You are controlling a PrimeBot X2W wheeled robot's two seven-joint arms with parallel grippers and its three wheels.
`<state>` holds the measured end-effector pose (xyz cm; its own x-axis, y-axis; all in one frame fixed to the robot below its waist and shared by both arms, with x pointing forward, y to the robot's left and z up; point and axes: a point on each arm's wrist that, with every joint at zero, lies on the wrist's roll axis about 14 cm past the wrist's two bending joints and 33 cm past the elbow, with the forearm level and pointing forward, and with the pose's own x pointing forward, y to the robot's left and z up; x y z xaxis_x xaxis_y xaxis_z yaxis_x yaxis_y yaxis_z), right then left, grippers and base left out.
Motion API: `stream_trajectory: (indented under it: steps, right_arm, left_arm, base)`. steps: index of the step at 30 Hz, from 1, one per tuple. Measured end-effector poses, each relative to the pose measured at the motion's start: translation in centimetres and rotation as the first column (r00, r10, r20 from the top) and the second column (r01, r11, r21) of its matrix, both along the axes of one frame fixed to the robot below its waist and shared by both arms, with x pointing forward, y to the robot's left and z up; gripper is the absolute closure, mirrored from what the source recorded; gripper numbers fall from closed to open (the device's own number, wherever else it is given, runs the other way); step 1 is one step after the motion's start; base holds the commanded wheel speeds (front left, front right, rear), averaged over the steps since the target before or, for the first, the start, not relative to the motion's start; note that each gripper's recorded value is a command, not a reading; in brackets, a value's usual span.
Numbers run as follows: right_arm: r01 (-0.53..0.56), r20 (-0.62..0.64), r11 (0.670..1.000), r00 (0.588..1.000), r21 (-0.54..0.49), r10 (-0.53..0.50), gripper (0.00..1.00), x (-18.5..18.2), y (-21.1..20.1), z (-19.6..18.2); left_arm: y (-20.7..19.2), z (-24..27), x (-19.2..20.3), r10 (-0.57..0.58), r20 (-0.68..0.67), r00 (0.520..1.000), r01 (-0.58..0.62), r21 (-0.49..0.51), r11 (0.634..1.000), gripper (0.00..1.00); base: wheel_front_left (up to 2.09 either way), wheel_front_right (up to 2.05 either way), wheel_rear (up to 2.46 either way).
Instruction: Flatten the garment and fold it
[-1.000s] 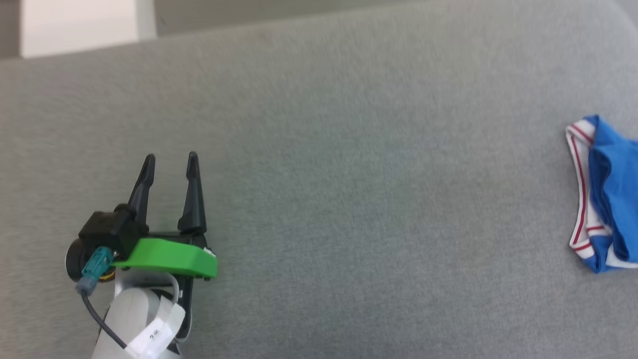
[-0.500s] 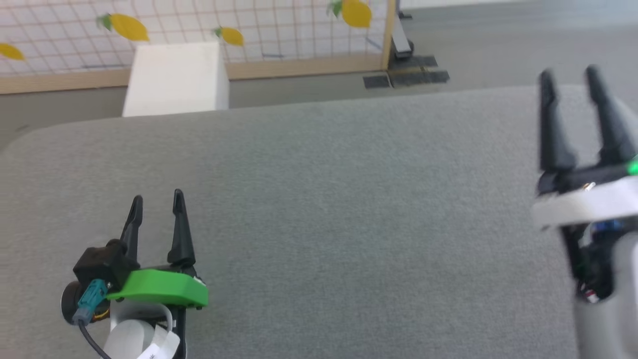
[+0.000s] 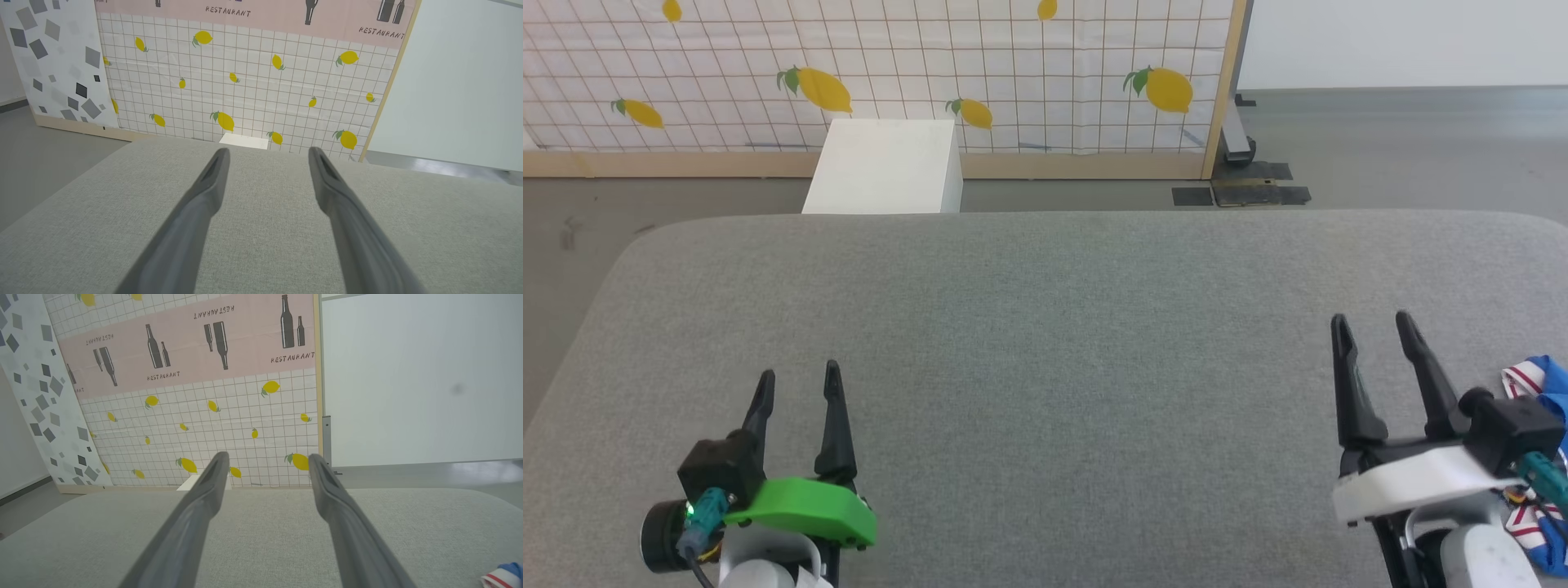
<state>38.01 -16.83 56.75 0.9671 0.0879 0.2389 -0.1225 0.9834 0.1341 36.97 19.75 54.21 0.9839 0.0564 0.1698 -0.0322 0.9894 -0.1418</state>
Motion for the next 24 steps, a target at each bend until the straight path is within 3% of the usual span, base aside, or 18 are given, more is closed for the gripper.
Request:
stream_trajectory:
  steps: [7,17,18,24]
  right_arm:
    - [0.015,-0.087,1.000,0.996,0.010,-0.014,0.00,-1.1,-0.5,-3.3]
    - [0.019,-0.129,1.000,0.991,0.020,-0.016,0.00,-1.5,-0.5,-4.9]
    - [0.019,-0.130,1.000,0.991,0.020,-0.016,1.00,-1.5,-0.5,-4.9]
    - [0.019,-0.132,1.000,0.991,0.019,-0.017,1.00,-1.5,-0.6,-4.9]
  left_arm:
    - [0.0,-1.3,-0.6,0.009,-0.039,0.999,-0.009,0.008,1.000,0.00]
    - [-0.3,-2.7,-0.8,0.002,-0.082,0.997,-0.002,0.003,1.000,0.00]
    - [-0.4,-2.8,-0.8,0.001,-0.083,0.997,-0.001,0.003,1.000,1.00]
    - [-0.4,-2.7,-0.8,0.001,-0.083,0.997,0.000,0.003,1.000,1.00]
  base:
    - [0.00,0.00,0.00]
    - [0.00,0.00,0.00]
    - [0.00,0.00,0.00]
    - [0.00,0.00,0.00]
